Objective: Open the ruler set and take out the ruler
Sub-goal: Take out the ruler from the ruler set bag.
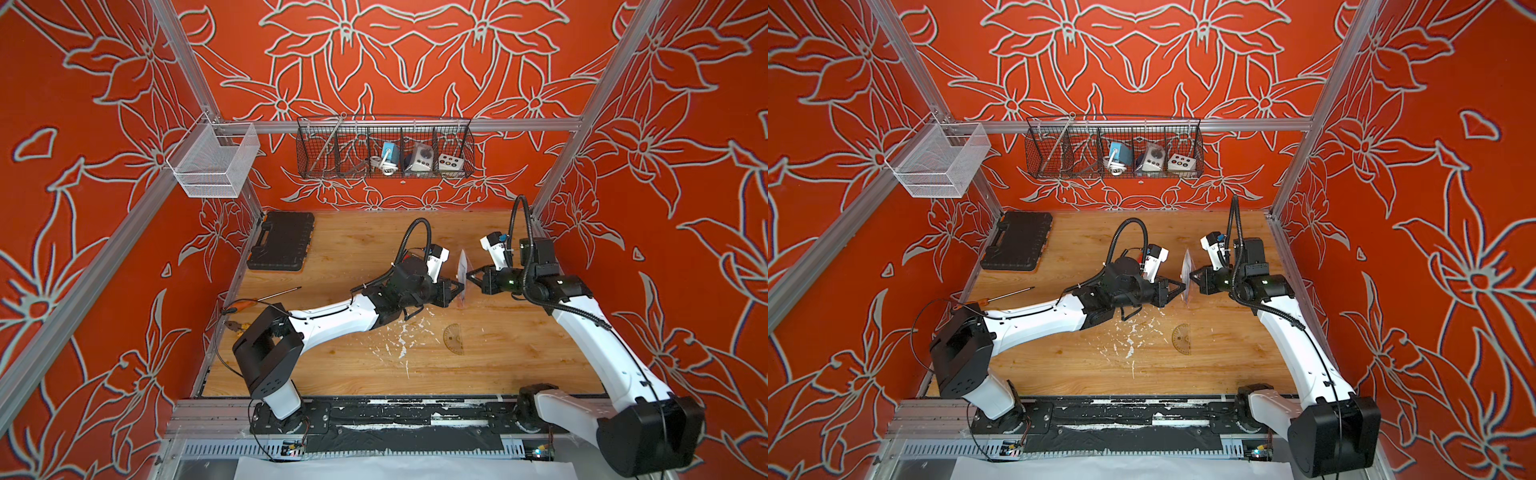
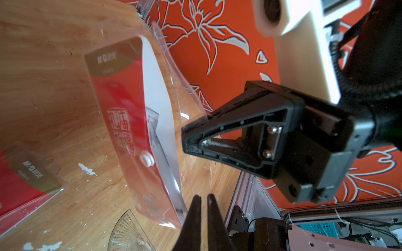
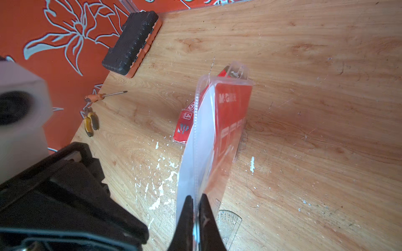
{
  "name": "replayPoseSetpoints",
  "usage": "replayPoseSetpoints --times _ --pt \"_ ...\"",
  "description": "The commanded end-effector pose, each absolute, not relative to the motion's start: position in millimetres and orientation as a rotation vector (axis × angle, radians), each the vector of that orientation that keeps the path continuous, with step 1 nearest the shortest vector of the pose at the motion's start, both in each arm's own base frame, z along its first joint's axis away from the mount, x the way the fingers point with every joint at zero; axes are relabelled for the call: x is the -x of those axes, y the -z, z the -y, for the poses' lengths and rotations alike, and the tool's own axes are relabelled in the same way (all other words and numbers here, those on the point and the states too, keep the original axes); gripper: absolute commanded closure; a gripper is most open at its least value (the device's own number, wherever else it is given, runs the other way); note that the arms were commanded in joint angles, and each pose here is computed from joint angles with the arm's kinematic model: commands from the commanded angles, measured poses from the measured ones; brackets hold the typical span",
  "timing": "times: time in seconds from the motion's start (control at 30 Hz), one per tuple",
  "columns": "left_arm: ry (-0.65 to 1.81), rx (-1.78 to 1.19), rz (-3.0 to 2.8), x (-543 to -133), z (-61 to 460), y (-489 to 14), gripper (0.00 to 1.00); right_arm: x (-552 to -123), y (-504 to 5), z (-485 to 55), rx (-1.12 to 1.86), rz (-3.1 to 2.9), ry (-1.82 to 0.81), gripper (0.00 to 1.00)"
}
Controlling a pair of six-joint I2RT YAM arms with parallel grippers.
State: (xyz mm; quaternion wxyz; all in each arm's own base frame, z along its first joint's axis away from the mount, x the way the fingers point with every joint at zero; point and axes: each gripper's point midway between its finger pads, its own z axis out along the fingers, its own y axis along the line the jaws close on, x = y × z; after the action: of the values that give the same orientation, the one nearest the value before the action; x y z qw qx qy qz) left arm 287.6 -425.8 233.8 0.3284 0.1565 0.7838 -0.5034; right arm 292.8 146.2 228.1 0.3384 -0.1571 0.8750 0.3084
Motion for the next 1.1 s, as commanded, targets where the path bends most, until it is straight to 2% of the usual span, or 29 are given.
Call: replayPoseSetpoints --times 0.0,0.3,1.07 --pt "1.338 -0.454 -2.006 -287 437 -247 0.90 -293 -233 -149 0.419 -2.253 -0.829 1.00" --pt "1.252 -0.384 -2.063 -304 437 -220 0.90 -290 -235 -150 0.434 -2.247 -0.834 1.00" --pt "1.169 -0.333 -2.088 -318 435 -204 0.85 -289 -238 -149 0.449 -2.245 -0.825 1.00"
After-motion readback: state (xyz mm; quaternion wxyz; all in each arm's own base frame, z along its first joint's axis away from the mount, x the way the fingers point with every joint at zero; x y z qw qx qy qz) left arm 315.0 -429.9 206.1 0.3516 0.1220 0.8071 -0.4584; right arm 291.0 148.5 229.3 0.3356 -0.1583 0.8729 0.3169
